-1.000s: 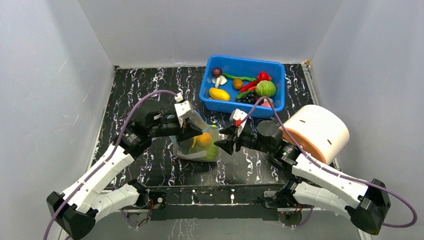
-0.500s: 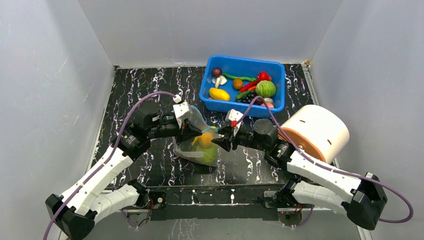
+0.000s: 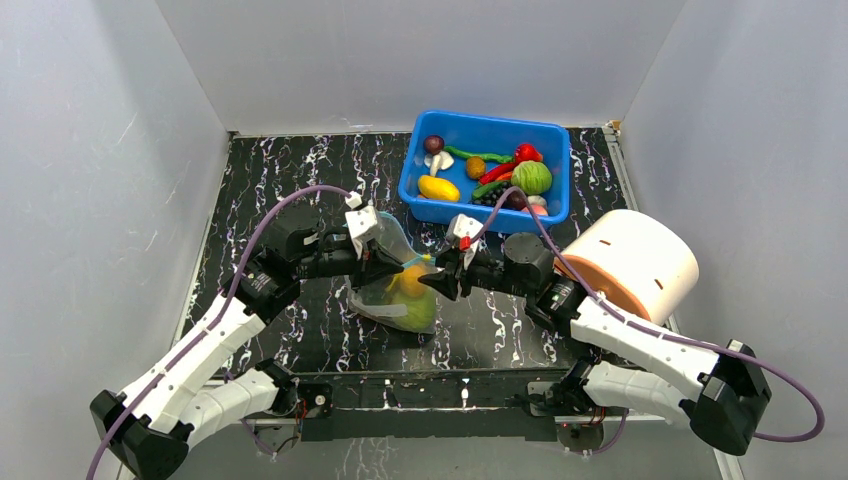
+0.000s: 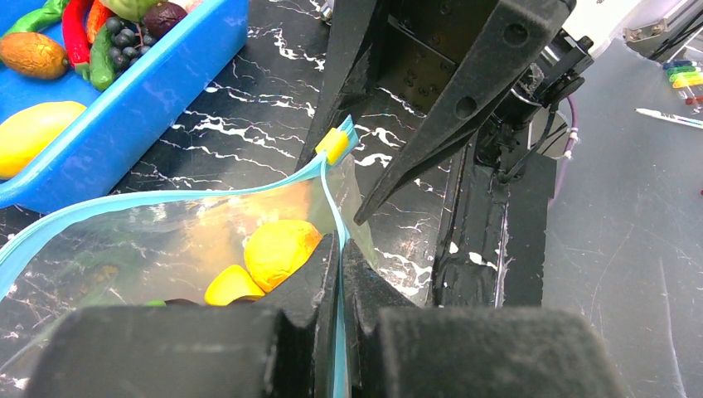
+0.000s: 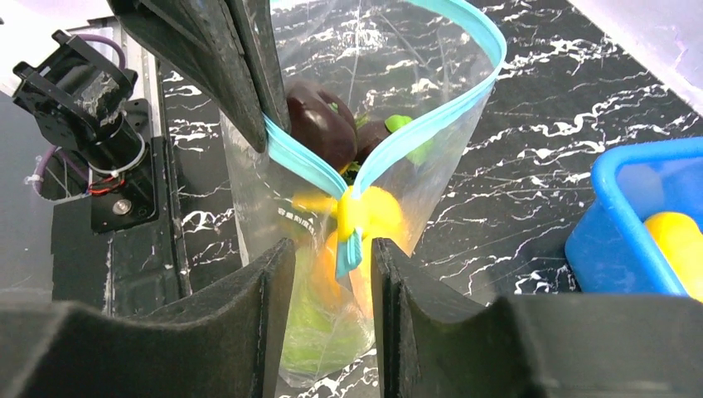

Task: Place the food in the zip-top bag and seal the zipper

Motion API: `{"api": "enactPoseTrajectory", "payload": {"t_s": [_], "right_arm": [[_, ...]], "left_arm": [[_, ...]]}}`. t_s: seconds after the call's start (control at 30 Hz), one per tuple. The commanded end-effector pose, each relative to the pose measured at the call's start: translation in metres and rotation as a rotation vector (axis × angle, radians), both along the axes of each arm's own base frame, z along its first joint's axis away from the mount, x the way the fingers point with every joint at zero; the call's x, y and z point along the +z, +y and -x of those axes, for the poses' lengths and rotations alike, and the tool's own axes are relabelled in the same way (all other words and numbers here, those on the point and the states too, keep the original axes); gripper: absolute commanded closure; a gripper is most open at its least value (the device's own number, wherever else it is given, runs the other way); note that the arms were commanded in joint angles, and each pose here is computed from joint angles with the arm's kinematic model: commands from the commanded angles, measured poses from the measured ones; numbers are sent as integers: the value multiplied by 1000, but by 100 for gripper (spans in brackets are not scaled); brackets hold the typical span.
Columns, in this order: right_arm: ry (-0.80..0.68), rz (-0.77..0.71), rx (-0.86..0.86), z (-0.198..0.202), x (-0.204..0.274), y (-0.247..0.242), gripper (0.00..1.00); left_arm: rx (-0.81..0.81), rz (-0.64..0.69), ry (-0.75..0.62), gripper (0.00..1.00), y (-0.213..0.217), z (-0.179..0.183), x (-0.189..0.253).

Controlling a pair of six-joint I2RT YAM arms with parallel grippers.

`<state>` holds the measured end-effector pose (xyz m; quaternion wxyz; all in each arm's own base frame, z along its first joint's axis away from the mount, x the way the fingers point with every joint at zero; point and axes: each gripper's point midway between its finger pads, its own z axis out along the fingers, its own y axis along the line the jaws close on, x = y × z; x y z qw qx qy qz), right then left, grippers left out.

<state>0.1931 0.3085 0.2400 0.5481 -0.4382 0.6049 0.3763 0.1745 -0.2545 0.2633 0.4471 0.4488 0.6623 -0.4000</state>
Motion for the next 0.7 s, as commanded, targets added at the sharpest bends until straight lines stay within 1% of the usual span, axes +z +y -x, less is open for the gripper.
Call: {"api": "enactPoseTrajectory", "payload": {"t_s": [0.0,0.17,0.27,0.33,0.43,0.5,0.57,0.67], "right_arm": [[-85,-98,9,-6,46,7,67],[-83,-75,31,-5,42,10,85],[-96,-70,41,-2,43,9,98],[-113,-65,56,0,43,8,100],[-128,-51,78,3,43,9,100],[-139,-41,95,4,44,9,100],[-150,-41,110,6,46,10,100],[-164,-46,126,9,49,11,100]], "left_arm": [[-22,35,-47,100,0,5,11],[-18,37,-50,100,0,5,13],[-9,34,-50,100,1,4,13],[3,38,-49,100,2,3,15],[13,59,-59,79,2,2,25],[1,73,-63,68,-1,3,29],[-21,72,-66,63,-3,3,28],[-81,72,-62,58,-10,6,28]]}}
